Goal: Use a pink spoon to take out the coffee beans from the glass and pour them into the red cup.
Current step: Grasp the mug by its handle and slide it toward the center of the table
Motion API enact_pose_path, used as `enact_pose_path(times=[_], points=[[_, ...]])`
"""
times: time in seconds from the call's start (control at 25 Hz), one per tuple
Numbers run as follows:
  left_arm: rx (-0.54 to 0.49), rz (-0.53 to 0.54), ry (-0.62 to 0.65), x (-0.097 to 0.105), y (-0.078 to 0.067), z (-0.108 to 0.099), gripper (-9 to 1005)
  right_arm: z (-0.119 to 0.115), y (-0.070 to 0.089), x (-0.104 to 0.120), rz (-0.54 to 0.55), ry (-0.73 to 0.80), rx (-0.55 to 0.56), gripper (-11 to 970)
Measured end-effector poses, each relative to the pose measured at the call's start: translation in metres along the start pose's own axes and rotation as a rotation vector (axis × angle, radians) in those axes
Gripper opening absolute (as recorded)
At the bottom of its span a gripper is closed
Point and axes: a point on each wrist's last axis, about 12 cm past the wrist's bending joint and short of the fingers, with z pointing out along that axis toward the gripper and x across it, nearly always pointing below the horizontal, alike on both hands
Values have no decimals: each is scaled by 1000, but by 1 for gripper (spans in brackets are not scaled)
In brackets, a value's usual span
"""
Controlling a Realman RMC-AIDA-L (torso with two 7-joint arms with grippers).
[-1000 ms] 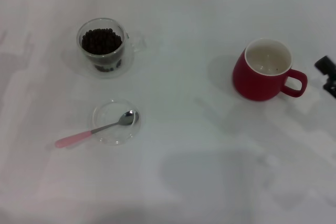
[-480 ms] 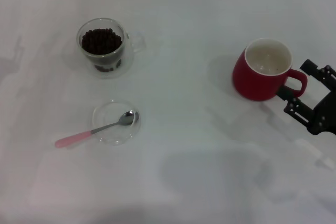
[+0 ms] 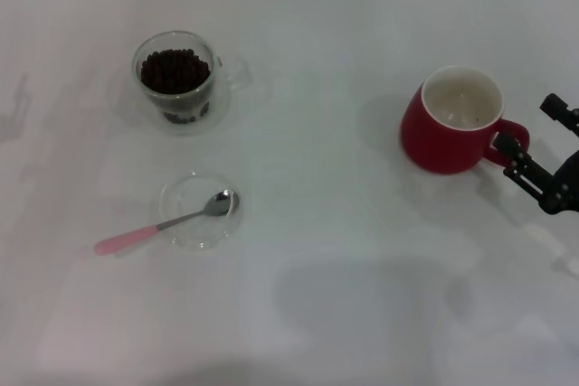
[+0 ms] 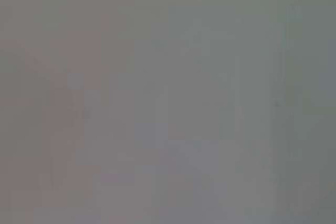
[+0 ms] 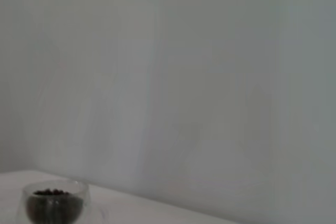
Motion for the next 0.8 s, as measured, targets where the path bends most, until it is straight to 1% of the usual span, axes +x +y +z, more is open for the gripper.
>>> enact_pose_path(times=[0.32,0.8], points=[[4,-12,-4,0,0,-5,594,8,-6,7,-7,67,21,747],[2,-13,-3,0,0,-7,593,8,-13,16,-6,147,76,745]])
